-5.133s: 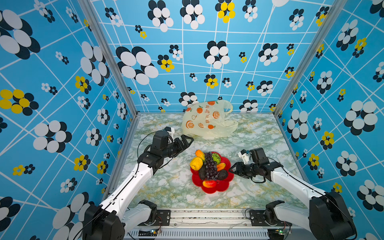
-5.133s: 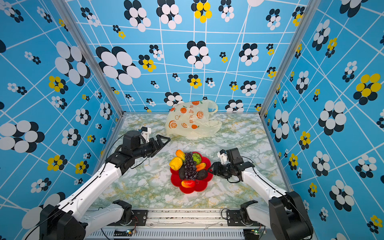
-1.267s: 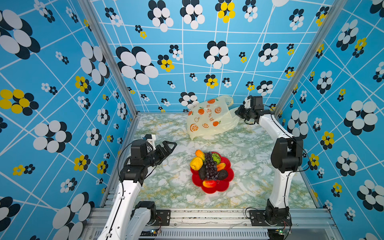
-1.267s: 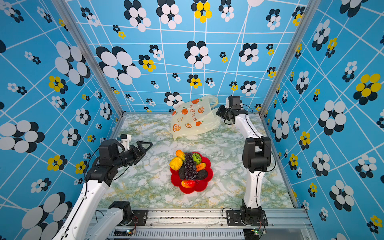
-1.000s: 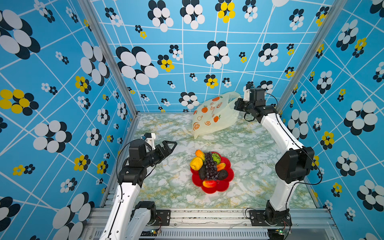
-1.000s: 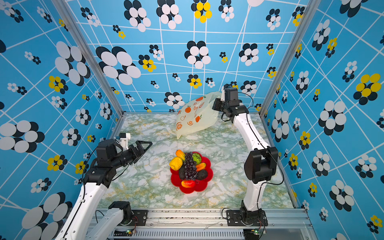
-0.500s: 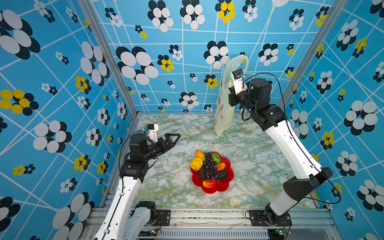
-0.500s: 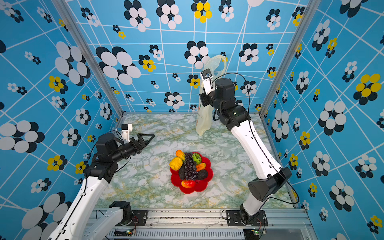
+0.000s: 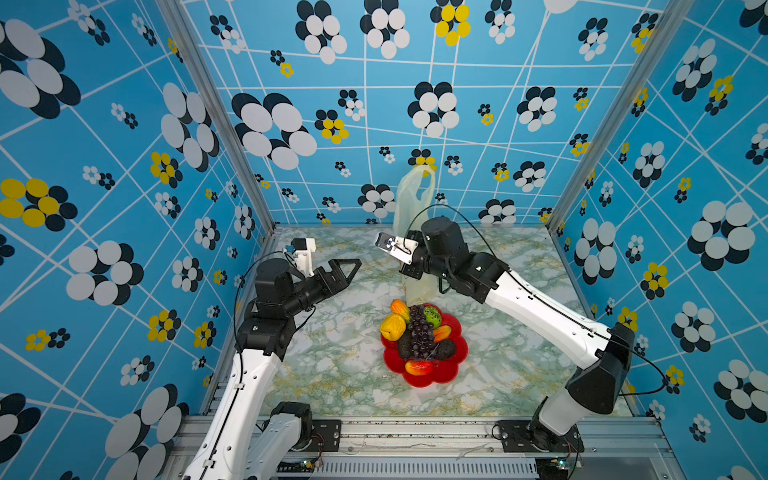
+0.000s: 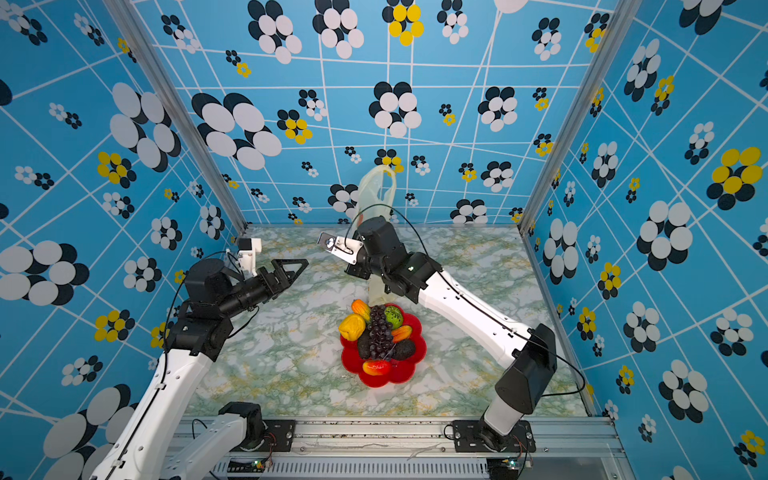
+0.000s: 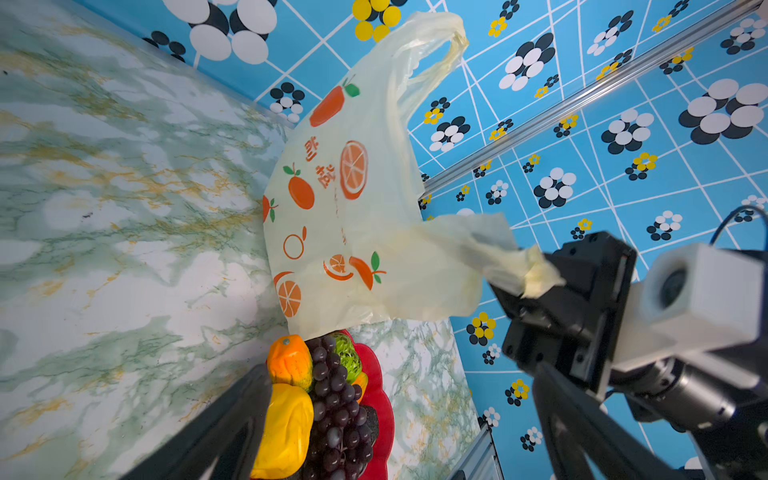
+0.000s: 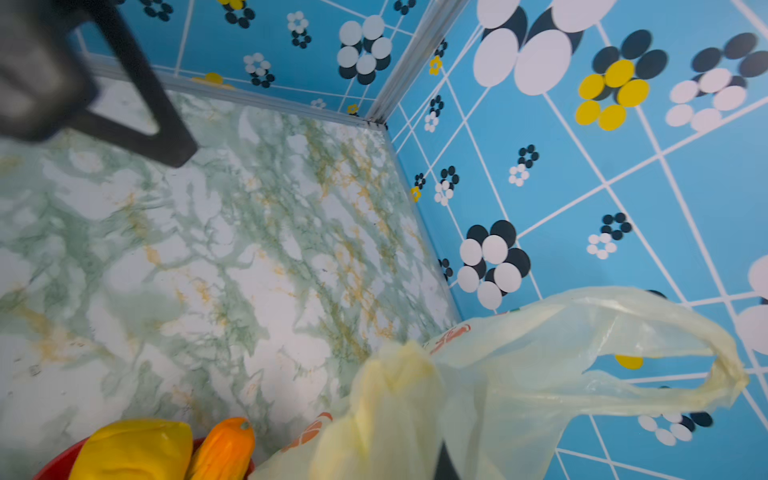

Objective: Place the fruits into the plastic bag
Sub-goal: 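Lift the bag with the right gripper and carry it toward the left gripper, then close the left gripper on the bag's other handle while the right gripper holds it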

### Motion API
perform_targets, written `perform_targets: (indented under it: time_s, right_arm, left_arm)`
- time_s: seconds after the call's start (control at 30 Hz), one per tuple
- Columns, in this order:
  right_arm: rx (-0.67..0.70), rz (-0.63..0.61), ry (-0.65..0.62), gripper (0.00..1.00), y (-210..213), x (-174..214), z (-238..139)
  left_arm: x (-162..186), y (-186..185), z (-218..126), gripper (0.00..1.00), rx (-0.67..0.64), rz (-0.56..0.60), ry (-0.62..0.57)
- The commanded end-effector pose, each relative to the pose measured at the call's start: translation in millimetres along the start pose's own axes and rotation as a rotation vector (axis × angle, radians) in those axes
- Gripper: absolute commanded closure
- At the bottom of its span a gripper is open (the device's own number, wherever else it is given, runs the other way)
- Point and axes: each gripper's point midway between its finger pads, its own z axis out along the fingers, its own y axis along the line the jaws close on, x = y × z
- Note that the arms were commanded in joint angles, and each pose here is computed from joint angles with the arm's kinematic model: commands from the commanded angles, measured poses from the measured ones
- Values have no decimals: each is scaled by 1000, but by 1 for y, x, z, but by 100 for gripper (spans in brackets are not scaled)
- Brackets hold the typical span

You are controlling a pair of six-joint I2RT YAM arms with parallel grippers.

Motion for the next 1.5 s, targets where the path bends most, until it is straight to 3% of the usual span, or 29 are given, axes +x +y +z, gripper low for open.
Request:
perform_targets:
  time_s: [0.0,0.23,0.4,0.53,0.73,0.97,1.2,1.33,1.47]
  right_arm:
    - [80,29,13,100,-15,10,-14]
    - [343,190,44,100,-62,31,-46]
    - [421,334,-64,100,-81,24,-73]
    - [416,423,-183,100,-76,17,-95]
    - [302,514,-317,100,-51,10,-115]
    - [310,582,-270,100,-39,34,-123]
    - [295,626,-266,100,-34,38,-121]
    - [275,646,-268,100,-30,40,-120]
    - [263,662,-268,100,-25,43,-121]
  left_arm:
    - [-14,0,2,1,-9,28,-17]
    - [-22,-6,11,1,38,5,-19]
    - [-17,-8,7,1,1,36,15]
    - [-17,-14,1,1,-38,58,44]
    - [-21,-24,3,1,-46,90,60]
    - [10,-2,12,1,-167,46,155]
    - [68,12,-38,3,-353,80,310]
    - [92,11,-61,5,-363,56,339]
    - [115,16,-59,8,-351,24,401]
